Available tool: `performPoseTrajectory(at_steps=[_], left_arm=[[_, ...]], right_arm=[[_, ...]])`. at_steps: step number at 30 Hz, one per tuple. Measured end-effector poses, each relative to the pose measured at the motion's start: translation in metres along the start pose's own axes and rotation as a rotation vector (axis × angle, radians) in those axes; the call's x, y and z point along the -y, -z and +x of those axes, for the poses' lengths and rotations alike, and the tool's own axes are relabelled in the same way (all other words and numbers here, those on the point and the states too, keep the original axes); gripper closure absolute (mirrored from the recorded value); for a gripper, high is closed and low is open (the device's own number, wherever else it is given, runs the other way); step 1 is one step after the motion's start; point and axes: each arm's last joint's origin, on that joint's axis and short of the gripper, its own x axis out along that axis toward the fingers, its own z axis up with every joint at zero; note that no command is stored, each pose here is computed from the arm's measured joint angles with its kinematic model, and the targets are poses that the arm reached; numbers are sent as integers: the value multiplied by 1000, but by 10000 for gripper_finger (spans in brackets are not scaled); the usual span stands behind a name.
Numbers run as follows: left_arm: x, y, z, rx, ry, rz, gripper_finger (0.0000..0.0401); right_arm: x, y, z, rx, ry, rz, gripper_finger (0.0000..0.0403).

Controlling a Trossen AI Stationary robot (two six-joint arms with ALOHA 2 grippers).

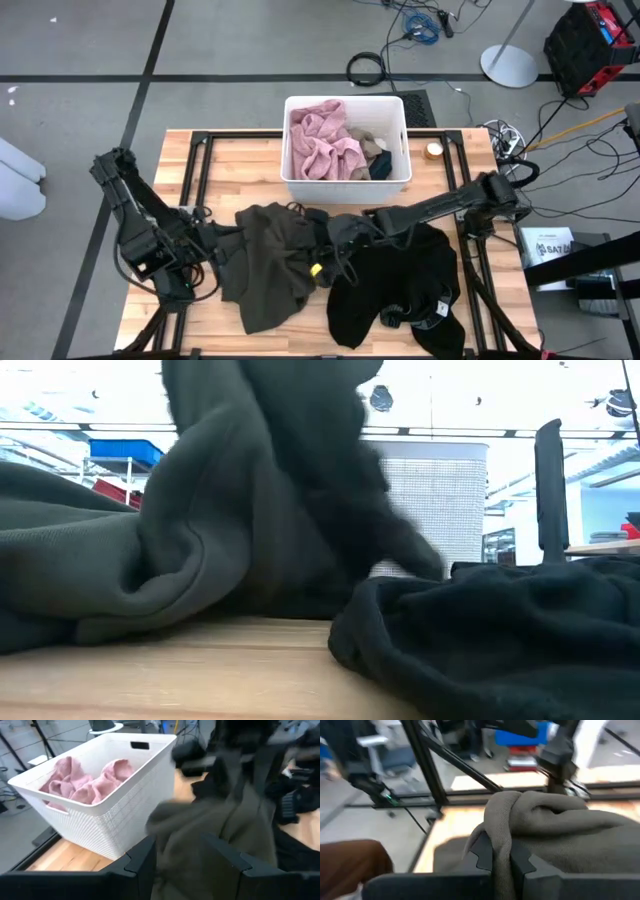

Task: Sort clothes
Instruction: Fold the gray jacket

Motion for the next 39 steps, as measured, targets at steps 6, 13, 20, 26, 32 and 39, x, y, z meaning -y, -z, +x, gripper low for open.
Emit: performPoseTrajectory(at_steps=[6, 13, 20, 26, 32, 39], left_arm=[[3, 2, -3, 3, 18, 9, 248], [7, 5, -3, -1, 23, 12, 248], [24, 41, 13, -82, 59, -7, 248], [43, 81, 38, -89, 63, -22, 248], [55, 103, 75, -118, 6, 46, 248], [61, 125, 106, -310, -19, 91, 248]], right_arm=[[16, 38, 44, -48, -64, 56, 398], [28, 106, 92, -155, -46, 163, 392], [29, 138, 110, -177, -31, 206, 389], [29, 136, 111, -140, -43, 213, 383], [31, 133, 111, -113, -54, 273, 320], [29, 123, 104, -126, -45, 263, 232]])
